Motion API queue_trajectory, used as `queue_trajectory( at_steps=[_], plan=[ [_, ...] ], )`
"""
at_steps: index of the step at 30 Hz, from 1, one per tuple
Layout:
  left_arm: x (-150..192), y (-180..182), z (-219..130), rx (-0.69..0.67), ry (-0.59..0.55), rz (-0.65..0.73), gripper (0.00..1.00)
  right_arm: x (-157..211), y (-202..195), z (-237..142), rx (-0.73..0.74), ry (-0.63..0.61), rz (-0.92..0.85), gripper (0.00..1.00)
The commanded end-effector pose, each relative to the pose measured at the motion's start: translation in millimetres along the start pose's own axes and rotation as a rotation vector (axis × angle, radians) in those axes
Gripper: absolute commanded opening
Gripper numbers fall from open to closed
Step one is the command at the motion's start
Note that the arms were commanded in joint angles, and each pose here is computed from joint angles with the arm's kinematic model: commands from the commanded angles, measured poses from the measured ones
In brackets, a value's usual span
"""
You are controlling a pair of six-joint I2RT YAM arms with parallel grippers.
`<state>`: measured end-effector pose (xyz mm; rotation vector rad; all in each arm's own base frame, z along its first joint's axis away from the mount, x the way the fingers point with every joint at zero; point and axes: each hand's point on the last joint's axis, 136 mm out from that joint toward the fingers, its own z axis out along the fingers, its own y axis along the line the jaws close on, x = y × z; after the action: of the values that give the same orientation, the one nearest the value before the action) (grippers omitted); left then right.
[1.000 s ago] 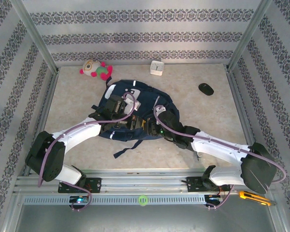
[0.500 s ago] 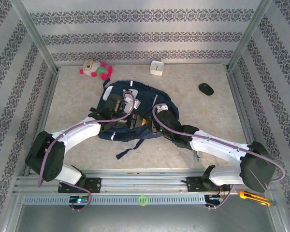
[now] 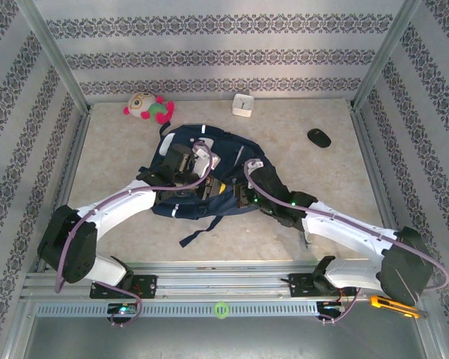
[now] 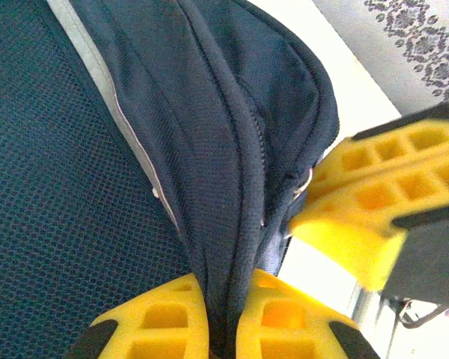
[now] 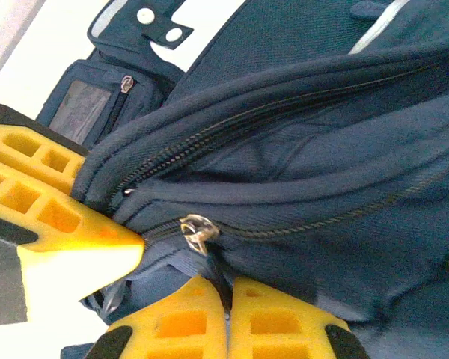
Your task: Pack the student bag
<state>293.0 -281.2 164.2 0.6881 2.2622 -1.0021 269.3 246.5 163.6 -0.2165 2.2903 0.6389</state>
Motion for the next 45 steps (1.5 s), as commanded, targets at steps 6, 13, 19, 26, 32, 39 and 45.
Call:
queue_trajectory(
  at_steps=[6, 13, 19, 26, 32, 39, 45],
  plan=[
    [25, 10, -18, -0.086, 0.104, 0.023, 0.0, 1, -73, -10, 0.176, 0.013, 0.095, 0.0],
    [19, 3, -15, -0.044, 0.074, -0.041, 0.0, 2, -20, -18, -0.033, 0.039, -0.024, 0.21],
    [14, -4, -12, 0.005, 0.053, -0.104, 0.0, 7, 21, -25, -0.101, 0.045, 0.01, 0.42],
    [10, -9, -11, 0.033, 0.041, -0.124, 0.0, 5, 38, -5, -0.042, 0.06, 0.101, 0.5],
    [9, -12, -11, 0.05, 0.041, -0.127, 0.0, 0, 35, 15, 0.031, 0.078, 0.079, 0.5],
    [10, -14, -13, 0.06, 0.033, -0.124, 0.0, -4, 0, 28, 0.229, 0.031, 0.054, 0.45],
    [11, -14, -15, 0.056, 0.037, -0.119, 0.0, -7, -14, 21, 0.308, 0.012, 0.022, 0.28]
  ],
)
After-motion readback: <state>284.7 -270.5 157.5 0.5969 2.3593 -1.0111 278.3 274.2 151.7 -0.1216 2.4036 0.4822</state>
